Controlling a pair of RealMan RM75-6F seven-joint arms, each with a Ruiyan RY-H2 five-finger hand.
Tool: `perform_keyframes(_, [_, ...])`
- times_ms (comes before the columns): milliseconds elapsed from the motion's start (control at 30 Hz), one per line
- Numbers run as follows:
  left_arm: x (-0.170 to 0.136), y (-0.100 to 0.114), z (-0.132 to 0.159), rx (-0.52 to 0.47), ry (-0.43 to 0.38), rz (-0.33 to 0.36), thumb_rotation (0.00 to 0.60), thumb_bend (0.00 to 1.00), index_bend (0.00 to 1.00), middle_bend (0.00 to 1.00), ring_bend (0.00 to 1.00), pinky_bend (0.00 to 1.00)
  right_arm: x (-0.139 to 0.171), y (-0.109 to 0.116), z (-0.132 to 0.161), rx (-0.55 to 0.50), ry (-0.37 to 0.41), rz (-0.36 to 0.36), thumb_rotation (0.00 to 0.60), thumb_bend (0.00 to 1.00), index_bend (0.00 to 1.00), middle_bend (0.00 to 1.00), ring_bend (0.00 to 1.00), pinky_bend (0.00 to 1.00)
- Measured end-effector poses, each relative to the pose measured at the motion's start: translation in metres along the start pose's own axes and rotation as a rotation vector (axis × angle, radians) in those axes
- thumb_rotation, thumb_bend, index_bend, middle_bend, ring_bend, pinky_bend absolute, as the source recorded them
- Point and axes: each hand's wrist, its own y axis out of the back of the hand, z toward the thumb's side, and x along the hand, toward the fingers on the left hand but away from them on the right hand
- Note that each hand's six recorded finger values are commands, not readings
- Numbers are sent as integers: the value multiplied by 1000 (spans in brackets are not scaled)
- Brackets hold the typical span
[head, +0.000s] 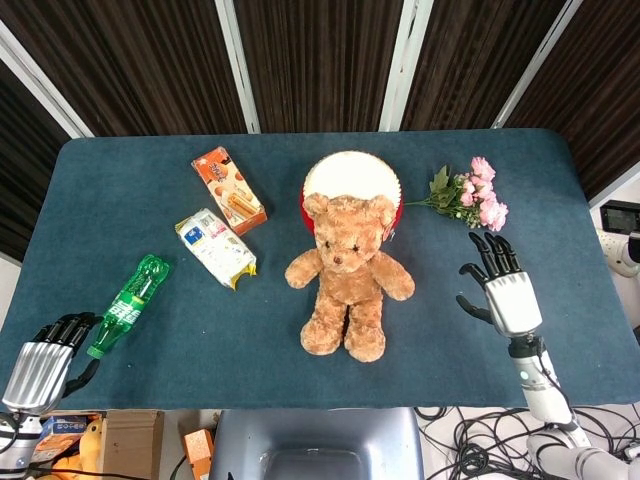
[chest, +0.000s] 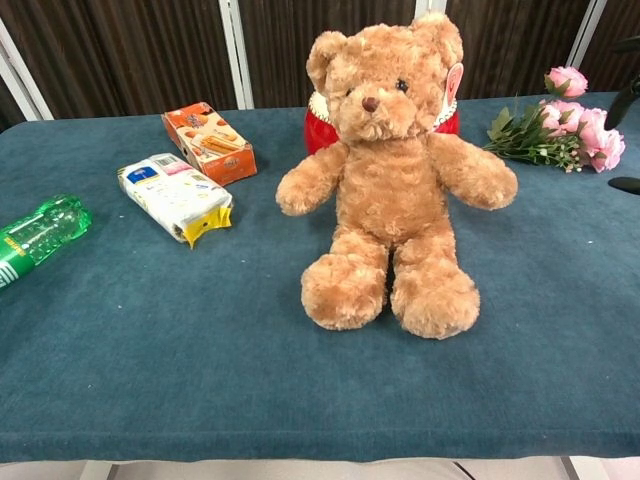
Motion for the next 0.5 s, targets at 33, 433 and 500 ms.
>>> perform_keyframes(33, [0,0,0,0,-1,-1,600,280,272,249,224,401,-1,-3,1,-6,2,3,600,63,429,45,17,87])
perform_keyframes(433, [1,-2,2,-3,-11,-9,600,281,272,249,225,401,-10,-27,25,-47,61,30,600,59,426,40,12,81])
perform_keyframes(500, [1,-1,3,-3,-11,-9,600,280,272,249,226,401,-11,-27,27,-50,65,28,600,59,428,40,12,81])
